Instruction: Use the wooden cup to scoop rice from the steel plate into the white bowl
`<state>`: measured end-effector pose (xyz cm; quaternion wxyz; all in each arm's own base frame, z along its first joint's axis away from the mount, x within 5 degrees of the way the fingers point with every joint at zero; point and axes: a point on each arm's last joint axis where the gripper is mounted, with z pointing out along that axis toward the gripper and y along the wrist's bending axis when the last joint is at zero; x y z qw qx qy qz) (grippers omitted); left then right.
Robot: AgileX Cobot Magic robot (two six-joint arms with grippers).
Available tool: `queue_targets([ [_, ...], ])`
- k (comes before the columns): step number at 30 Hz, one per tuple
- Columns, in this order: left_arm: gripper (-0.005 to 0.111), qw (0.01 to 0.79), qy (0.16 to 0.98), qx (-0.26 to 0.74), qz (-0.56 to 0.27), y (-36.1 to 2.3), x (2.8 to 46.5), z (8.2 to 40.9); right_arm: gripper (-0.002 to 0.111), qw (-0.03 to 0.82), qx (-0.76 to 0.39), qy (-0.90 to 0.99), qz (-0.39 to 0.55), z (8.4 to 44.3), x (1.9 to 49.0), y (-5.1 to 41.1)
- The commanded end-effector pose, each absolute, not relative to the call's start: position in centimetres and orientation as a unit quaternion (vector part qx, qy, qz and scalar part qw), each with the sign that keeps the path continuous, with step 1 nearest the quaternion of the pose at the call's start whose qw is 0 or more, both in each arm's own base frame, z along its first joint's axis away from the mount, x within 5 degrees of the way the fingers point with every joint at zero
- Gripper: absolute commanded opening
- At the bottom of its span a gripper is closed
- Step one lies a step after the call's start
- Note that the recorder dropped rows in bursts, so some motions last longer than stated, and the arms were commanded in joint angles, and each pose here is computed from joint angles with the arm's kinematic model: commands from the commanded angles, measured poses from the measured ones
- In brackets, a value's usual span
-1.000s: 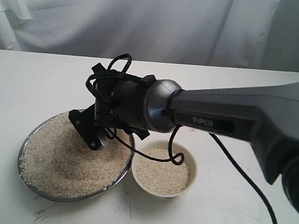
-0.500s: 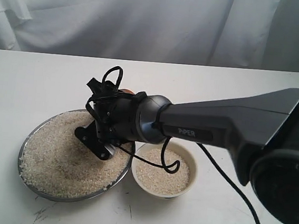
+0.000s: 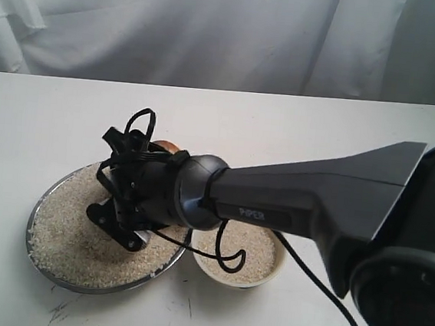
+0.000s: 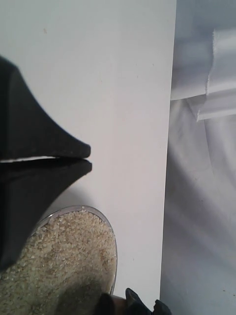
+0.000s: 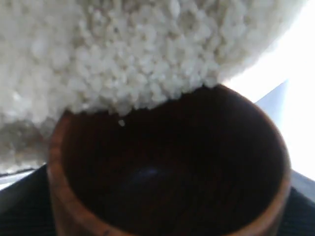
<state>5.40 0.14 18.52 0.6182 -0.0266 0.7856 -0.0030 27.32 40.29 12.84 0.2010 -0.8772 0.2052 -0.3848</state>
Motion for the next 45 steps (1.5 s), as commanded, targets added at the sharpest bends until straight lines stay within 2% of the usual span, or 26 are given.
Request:
queue_targets([
  [1, 0.0, 0.621, 0.784, -0.028, -0.003, 0.1, 5.4, 18.4, 0.0, 0.193, -0.884, 0.188, -0.383, 12.3, 26.3, 40.9],
  [17, 0.0, 0.621, 0.784, -0.028, -0.003, 0.1, 5.4, 18.4, 0.0, 0.198, -0.895, 0.173, -0.361, 11.9, 22.9, 42.6],
  [45, 0.0, 0.621, 0.784, -0.028, -0.003, 0.1, 5.4, 18.4, 0.0, 0.208, -0.898, 0.188, -0.338, 11.6, 22.3, 43.0],
])
